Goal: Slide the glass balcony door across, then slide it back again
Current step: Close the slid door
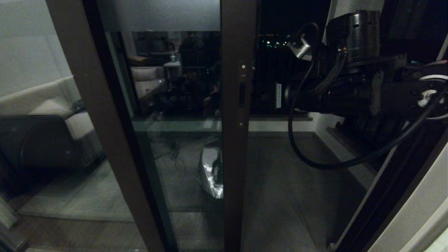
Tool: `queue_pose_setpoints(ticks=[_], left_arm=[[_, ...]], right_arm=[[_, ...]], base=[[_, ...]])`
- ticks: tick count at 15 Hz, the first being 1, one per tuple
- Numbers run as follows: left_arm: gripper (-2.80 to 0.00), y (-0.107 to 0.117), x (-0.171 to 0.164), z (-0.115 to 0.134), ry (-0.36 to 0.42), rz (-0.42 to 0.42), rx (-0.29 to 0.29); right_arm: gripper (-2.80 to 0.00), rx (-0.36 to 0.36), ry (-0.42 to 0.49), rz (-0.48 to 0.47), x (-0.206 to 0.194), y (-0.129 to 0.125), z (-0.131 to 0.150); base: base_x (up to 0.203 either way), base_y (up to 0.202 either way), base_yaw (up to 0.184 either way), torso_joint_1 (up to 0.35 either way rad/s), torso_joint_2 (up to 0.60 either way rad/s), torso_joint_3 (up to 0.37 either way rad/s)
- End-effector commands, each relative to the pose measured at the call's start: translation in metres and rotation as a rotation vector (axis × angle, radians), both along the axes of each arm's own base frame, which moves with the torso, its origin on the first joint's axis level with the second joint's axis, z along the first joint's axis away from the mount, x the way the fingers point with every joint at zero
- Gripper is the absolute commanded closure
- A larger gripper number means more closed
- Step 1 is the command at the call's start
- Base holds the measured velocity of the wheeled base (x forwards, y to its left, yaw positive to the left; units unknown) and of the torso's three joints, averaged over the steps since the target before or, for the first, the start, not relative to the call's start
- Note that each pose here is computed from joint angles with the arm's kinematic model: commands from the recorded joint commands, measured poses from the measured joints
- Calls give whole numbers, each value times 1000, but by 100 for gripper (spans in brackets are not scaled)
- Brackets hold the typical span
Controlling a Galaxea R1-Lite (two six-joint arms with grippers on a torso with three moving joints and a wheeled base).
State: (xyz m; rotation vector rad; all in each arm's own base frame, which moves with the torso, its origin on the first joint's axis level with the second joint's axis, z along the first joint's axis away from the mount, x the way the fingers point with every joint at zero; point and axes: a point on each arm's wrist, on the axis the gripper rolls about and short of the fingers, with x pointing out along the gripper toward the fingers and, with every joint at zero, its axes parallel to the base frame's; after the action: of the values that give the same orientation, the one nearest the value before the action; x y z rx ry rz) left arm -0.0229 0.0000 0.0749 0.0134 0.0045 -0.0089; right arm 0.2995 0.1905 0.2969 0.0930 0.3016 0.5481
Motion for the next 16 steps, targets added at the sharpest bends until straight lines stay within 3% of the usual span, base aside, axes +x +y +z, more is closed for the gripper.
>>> queue_pose_setpoints(ticks=[1, 4, 6, 7, 16], left_arm=[[0, 0, 0, 0, 0, 0, 0], [0, 0, 0, 0, 0, 0, 0], [0, 0, 0, 0, 0, 0, 0], [0, 0, 0, 0, 0, 0, 0], [0, 0, 0, 0, 0, 0, 0]], right_arm=[[0, -17, 27, 16, 14, 16, -14], [0, -18, 28, 8, 18, 19, -16], [0, -42, 19, -58, 20, 21, -19], [-280, -52, 13, -78, 21, 22, -20], [-280, -49, -37, -183, 51, 35, -21]], base=[[0, 0, 0, 0, 0, 0], [0, 0, 0, 0, 0, 0], [0, 0, 0, 0, 0, 0], [0, 0, 0, 0, 0, 0], [0, 0, 0, 0, 0, 0]])
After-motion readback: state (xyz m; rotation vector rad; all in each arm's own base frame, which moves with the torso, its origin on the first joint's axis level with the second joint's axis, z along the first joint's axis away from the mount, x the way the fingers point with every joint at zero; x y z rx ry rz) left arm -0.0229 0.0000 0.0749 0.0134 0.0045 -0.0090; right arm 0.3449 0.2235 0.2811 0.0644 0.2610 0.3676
